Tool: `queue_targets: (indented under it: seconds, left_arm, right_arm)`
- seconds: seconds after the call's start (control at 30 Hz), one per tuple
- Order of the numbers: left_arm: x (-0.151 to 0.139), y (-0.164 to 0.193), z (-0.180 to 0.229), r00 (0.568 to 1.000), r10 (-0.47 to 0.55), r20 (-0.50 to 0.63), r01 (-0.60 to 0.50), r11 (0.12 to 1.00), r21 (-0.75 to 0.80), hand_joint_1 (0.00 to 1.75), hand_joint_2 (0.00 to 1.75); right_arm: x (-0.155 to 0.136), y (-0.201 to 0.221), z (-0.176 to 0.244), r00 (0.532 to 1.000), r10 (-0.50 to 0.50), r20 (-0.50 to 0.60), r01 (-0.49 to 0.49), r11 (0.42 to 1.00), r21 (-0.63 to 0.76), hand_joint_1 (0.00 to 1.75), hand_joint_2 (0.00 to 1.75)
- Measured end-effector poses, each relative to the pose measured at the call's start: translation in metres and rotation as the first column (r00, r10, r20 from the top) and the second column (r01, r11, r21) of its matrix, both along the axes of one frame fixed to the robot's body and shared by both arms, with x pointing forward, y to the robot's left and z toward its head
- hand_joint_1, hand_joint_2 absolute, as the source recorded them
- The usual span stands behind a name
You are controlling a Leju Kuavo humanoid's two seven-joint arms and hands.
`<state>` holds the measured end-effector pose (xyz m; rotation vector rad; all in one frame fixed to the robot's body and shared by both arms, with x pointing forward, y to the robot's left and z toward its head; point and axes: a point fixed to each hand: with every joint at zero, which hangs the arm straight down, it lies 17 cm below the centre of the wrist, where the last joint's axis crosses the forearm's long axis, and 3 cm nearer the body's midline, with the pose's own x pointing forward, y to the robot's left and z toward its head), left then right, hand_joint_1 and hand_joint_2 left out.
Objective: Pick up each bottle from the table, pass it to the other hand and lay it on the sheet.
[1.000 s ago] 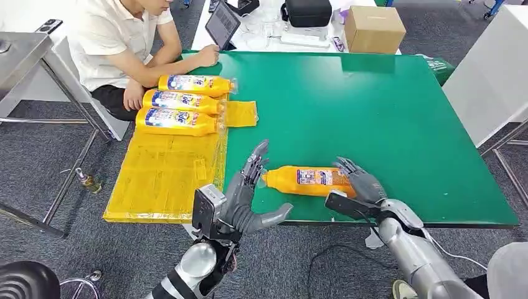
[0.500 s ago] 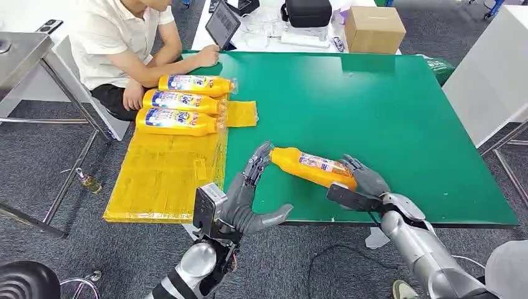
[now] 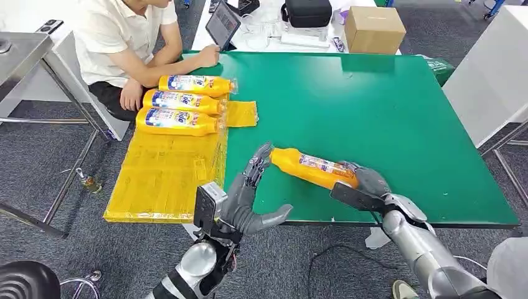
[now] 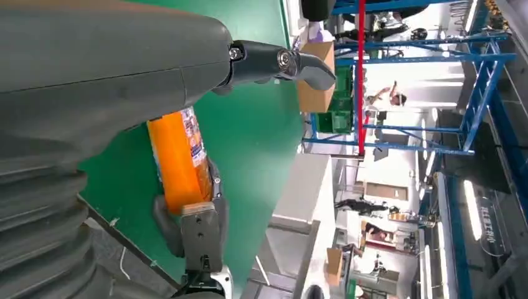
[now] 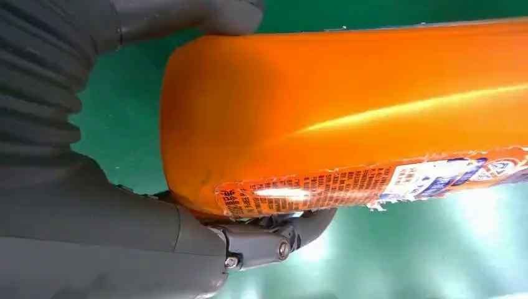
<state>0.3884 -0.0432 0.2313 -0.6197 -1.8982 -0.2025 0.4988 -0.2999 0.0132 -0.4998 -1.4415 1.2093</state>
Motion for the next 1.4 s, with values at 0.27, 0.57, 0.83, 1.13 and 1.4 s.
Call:
queue_targets:
  seconds: [0.27, 0.57, 0.83, 1.13, 1.4]
  left_arm:
    - [0.001, 0.000, -0.002, 1.000, 0.000, -0.006, 0.000, 1.000, -0.002, 0.00, 1.75]
    - [0.002, 0.004, 0.001, 1.000, 0.007, -0.011, -0.008, 0.999, -0.041, 0.00, 1.75]
    - [0.005, 0.029, -0.030, 0.989, 0.099, -0.106, -0.115, 0.980, -0.159, 0.00, 1.75]
    - [-0.010, 0.046, -0.096, 0.965, 0.153, -0.215, -0.181, 0.976, -0.120, 0.00, 1.75]
    - [-0.011, 0.058, -0.116, 0.950, 0.176, -0.257, -0.209, 0.972, -0.105, 0.00, 1.75]
  right_arm:
    - [-0.001, 0.016, 0.004, 0.999, -0.026, 0.031, 0.023, 0.996, 0.090, 1.75, 1.75]
    - [-0.006, 0.031, 0.009, 0.998, -0.021, 0.057, 0.010, 0.984, 0.176, 1.75, 1.75]
    - [-0.016, 0.066, 0.054, 0.982, -0.067, 0.177, -0.014, 0.908, 0.419, 1.75, 1.75]
    - [-0.036, 0.070, 0.093, 0.955, -0.128, 0.268, -0.038, 0.843, 0.537, 1.75, 1.75]
    - [-0.045, 0.069, 0.111, 0.939, -0.147, 0.309, -0.057, 0.823, 0.565, 1.75, 1.75]
